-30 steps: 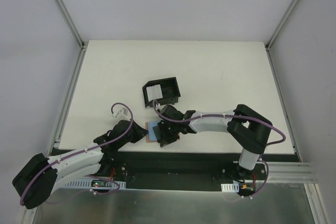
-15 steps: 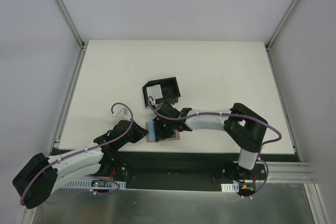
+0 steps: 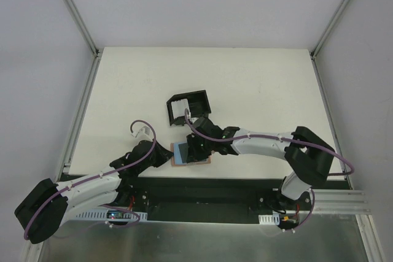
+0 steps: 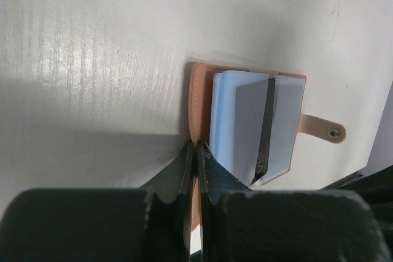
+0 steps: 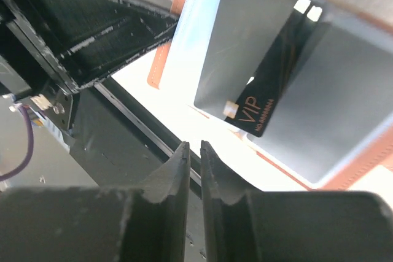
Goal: Put the credit cards into the card holder
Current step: Insert the credit card into the card holder.
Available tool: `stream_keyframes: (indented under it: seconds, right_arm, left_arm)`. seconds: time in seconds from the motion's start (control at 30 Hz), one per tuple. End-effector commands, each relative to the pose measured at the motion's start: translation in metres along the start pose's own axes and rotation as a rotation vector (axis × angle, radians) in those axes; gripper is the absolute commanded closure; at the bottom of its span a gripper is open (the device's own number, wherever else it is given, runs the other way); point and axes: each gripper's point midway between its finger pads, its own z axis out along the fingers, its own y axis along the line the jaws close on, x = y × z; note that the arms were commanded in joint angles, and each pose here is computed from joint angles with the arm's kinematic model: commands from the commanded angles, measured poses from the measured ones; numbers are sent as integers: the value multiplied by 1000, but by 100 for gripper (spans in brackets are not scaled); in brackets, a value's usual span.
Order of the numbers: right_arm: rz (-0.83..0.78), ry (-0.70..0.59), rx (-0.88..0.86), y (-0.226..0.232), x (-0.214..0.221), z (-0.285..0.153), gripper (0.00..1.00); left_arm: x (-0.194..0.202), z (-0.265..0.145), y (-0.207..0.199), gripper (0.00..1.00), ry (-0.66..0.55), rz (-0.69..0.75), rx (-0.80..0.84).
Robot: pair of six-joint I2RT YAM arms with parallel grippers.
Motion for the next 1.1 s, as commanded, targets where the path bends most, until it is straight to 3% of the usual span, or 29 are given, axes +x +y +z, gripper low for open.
stream_keyframes:
  seconds: [0.0, 0.4, 1.07]
  right_arm:
    - [52, -106, 25, -12, -24, -17, 83]
    - [212, -131, 42, -38, -33, -6, 57]
    - [297, -100, -60, -24, -34, 12, 55]
  left_arm:
    - [11, 0, 25, 100, 29, 23, -52]
    - [11, -1, 25, 100, 29, 23, -47]
    - [11, 1, 25, 100, 27, 23, -51]
